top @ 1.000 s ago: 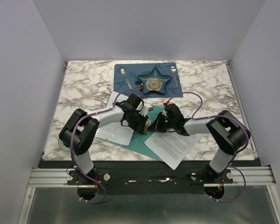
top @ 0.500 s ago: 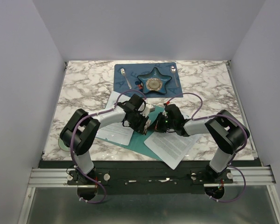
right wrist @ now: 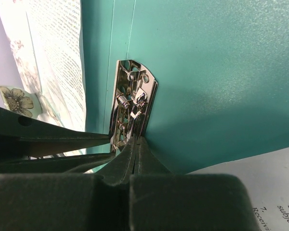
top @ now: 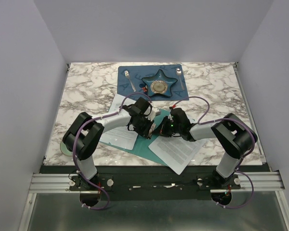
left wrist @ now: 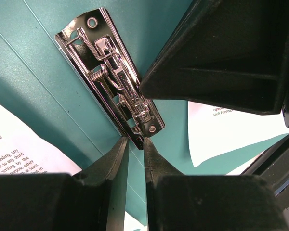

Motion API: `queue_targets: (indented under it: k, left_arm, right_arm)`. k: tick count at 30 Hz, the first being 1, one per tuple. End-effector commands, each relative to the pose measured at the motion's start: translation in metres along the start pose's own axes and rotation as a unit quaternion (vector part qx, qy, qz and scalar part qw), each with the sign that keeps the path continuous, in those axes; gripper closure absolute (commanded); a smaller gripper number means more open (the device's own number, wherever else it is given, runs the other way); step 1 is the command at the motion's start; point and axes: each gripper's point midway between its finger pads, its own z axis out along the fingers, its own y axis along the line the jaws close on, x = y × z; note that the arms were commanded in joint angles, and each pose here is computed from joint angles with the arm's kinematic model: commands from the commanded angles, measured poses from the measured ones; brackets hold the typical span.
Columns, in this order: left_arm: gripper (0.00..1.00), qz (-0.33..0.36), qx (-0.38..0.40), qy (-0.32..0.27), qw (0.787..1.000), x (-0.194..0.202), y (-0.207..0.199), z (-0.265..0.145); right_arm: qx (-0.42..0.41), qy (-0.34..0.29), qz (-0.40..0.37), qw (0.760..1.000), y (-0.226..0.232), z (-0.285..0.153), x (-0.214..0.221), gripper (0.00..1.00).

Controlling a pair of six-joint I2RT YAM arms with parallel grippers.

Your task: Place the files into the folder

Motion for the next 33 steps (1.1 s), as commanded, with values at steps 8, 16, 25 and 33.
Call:
queue_targets:
  k: [8,16,25,33]
  left_arm:
    - [1.00,0.004,-0.073,0.064,0.995,0.029,0.023,0.013]
    - [1.00,0.010,-0.063,0.086,0.994,0.036,0.019,0.015]
    - [0.69,0.024,-0.033,0.033,0.999,0.008,0.001,-0.018]
    - [0.67,0.001,-0.045,0.033,0.998,0.012,0.017,-0.024]
  right_arm:
    - [0.052,0.024,0.018,0.998,-0.033,0.003,0.027,0.99]
    - [0.056,0.024,0.032,0.998,-0.038,0.008,0.039,1.00]
    - [0.078,0.014,0.037,0.996,-0.044,0.004,0.037,0.99]
    - [0.090,0.007,0.039,0.995,-0.048,0.002,0.035,1.00]
